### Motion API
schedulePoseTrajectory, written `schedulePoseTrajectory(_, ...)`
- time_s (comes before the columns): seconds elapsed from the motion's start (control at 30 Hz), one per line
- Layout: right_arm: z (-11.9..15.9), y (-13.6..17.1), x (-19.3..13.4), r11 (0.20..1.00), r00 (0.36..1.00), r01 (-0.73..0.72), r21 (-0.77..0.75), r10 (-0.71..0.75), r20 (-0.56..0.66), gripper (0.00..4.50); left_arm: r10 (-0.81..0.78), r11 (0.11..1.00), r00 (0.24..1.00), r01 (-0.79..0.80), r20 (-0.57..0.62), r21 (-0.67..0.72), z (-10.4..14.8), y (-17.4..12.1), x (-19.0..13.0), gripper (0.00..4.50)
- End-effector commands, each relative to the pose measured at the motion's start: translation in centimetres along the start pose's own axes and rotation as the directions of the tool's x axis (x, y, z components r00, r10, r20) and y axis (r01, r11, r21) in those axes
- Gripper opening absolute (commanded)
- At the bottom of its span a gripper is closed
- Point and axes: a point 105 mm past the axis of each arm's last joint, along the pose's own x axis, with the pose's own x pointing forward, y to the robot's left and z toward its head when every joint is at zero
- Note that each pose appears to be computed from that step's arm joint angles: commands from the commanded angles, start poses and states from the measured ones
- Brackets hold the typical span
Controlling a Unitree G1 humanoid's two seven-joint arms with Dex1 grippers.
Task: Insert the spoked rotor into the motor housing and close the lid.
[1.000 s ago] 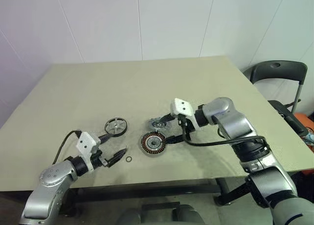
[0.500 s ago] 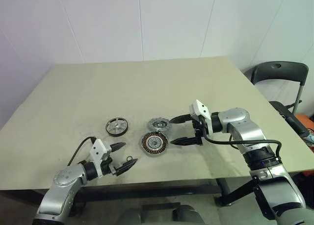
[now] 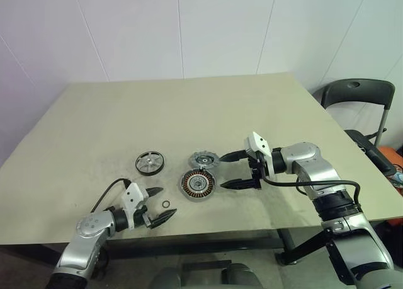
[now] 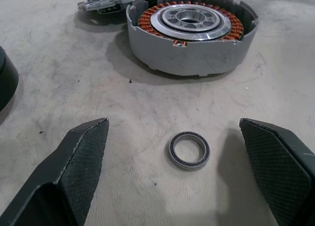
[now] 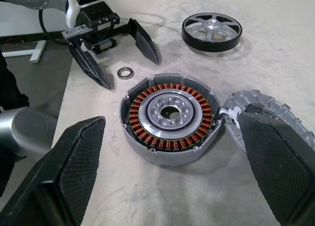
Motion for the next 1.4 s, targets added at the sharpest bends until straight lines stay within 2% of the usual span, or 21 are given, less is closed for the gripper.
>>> schedulePoseTrajectory(0.03,1.1,-0.3,-0.4,0.999,1.000,0.002,-0.040,-0.001,0.018,4.49,0.010,1.000,1.000,-0.009,-0.025,0.015,-0.6,0.1,0.2,4.50)
schedulePoseTrajectory(0.1,1.3,-0.4,-0.3,0.999,1.000,0.002,-0.039,-0.001,0.026,4.49,0.003,1.000,1.000,-0.002,-0.027,0.014,-0.4,0.0,0.3,4.50)
schedulePoseTrajectory(0.2,1.5,-0.4,-0.3,0.999,0.999,0.003,-0.039,-0.001,0.039,4.50,-0.003,1.000,0.999,0.003,-0.036,0.005,-0.3,0.0,0.2,4.00)
schedulePoseTrajectory(0.53,1.4,-0.5,-0.5,0.999,0.999,-0.004,-0.036,0.005,0.034,4.50,0.003,1.000,0.998,-0.003,-0.068,-0.003,-0.9,-0.4,-0.7,0.88)
schedulePoseTrajectory(0.57,1.4,-0.5,-0.5,0.999,0.999,-0.005,-0.035,0.006,0.034,4.50,0.007,1.000,0.998,-0.007,-0.070,-0.003,-0.9,-0.4,-0.8,0.68)
schedulePoseTrajectory(0.7,1.4,-0.6,-0.5,0.999,0.999,-0.003,-0.035,0.005,0.032,4.50,0.015,1.000,0.997,-0.016,-0.071,-0.003,-1.1,-0.4,-1.1,0.68)
schedulePoseTrajectory(0.8,1.3,-0.7,-0.5,0.999,1.000,-0.001,-0.035,0.002,0.028,4.50,-0.003,1.000,0.999,0.003,-0.039,-0.016,0.1,-0.5,-1.6,0.68)
schedulePoseTrajectory(1.0,0.8,-1.2,-1.0,0.999,1.000,0.022,-0.023,-0.022,0.010,4.50,-0.154,0.988,0.988,0.154,0.002,0.018,3.7,-1.6,-2.4,0.68)
schedulePoseTrajectory(1.2,0.2,-1.5,-1.7,0.998,0.999,0.054,-0.011,-0.054,0.002,4.50,-0.248,0.967,0.967,0.244,0.053,0.074,8.3,-0.9,-1.4,0.68)
schedulePoseTrajectory(1.4,0.0,-1.4,-2.0,0.998,0.998,0.066,-0.009,-0.066,0.004,4.50,-0.281,0.955,0.959,0.274,0.040,0.115,10.0,0.8,0.5,0.68)
